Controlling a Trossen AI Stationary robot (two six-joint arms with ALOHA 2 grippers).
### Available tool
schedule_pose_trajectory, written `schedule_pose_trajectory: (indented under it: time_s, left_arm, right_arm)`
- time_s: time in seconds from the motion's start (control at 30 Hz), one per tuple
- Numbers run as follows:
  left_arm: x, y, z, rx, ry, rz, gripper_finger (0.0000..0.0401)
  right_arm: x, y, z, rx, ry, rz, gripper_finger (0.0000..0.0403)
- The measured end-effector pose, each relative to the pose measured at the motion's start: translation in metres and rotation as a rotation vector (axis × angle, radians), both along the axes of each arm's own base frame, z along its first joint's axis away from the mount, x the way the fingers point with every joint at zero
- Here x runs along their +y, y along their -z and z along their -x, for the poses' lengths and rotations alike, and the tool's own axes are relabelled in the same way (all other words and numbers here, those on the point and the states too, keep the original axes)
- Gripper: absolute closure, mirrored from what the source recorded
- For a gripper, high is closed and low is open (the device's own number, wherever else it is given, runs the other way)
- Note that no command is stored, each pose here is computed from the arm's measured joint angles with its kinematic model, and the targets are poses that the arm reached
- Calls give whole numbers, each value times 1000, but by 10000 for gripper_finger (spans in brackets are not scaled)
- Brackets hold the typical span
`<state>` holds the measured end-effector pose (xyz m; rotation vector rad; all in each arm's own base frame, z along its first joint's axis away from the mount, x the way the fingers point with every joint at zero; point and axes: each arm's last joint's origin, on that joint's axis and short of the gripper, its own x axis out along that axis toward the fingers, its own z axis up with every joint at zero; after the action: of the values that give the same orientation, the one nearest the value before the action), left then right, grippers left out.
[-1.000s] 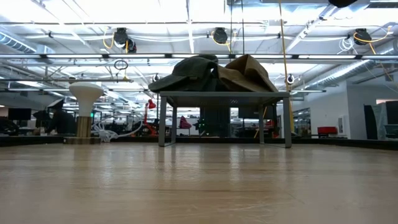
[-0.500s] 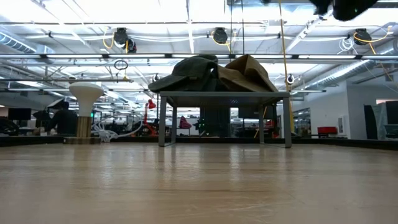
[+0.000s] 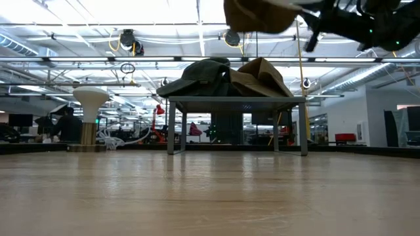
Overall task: Pick & Place hat
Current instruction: Stack the brown cap on top of the brown cap on the shelf
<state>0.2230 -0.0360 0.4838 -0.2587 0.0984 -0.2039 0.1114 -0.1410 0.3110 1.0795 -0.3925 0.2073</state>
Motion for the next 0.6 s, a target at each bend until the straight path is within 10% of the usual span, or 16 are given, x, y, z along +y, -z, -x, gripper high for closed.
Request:
schedule_pose_trajectory:
  time_s: [0.6]
  left_arm:
    - [5,2,-1,10,-99,-34,162]
  right_arm:
    - [-44,48,20,270,111,-13,398]
